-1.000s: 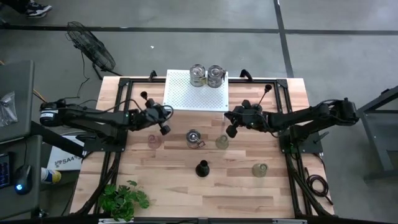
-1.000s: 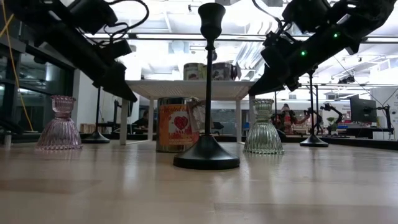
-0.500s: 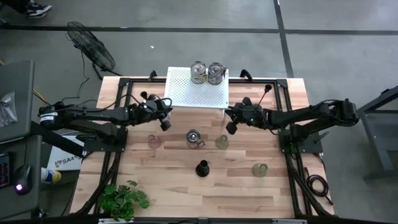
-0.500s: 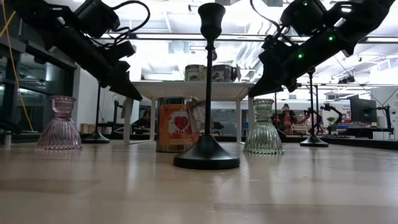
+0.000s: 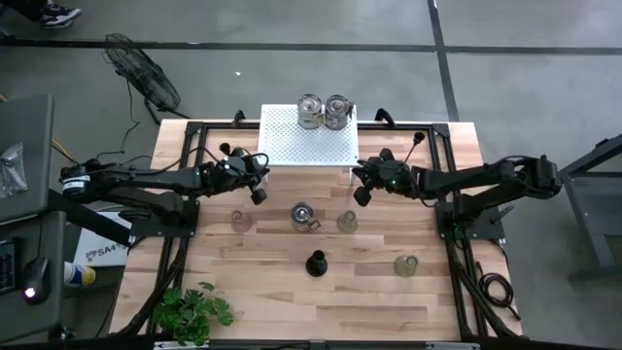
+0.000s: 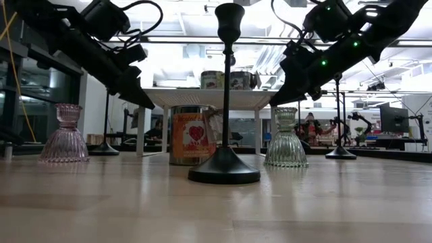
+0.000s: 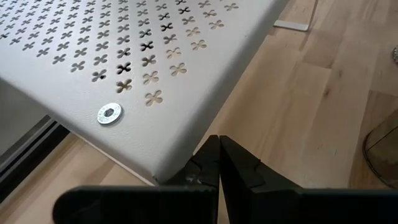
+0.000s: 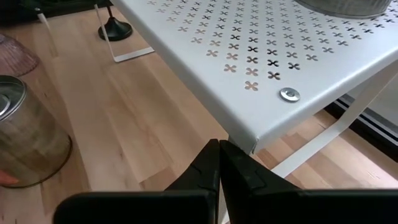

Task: Pick & Place candle stick holders
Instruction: Adjust the shelf

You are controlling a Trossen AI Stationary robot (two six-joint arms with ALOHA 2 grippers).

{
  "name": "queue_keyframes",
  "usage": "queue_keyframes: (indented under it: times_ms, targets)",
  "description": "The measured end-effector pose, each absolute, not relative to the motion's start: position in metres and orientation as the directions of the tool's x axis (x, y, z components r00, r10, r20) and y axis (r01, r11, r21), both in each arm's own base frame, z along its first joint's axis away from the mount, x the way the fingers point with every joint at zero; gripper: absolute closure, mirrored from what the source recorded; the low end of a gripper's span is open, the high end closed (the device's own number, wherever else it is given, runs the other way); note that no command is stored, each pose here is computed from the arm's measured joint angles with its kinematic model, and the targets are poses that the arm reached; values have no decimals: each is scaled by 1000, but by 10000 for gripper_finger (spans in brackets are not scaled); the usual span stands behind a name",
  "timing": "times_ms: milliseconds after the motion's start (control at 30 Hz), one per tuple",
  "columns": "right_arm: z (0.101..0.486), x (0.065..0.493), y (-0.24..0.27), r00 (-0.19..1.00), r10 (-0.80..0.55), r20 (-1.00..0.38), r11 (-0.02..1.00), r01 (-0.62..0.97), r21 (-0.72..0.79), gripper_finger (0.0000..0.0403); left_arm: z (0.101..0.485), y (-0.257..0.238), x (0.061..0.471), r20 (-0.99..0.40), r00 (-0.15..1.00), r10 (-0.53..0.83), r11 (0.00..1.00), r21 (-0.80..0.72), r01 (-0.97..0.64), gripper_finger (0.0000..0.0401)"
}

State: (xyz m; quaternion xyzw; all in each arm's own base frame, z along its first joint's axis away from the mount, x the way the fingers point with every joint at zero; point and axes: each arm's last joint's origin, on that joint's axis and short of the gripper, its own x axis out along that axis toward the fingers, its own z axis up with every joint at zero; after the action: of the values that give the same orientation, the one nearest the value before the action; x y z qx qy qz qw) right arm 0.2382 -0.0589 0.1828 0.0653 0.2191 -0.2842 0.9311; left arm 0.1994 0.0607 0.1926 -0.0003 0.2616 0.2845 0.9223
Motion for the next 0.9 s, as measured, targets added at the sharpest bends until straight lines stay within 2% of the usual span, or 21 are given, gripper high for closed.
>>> queue_keyframes:
  times_ms: [633,900]
  targets:
    - [183,238,-60,747,-489,-450,838,546,-4,401,193,61,199,-481,702,526,838,153,-523,401]
    - [195,228,-50,755,-479,-448,849,529,-17,401,198,59,193,-483,711,511,847,143,-511,401]
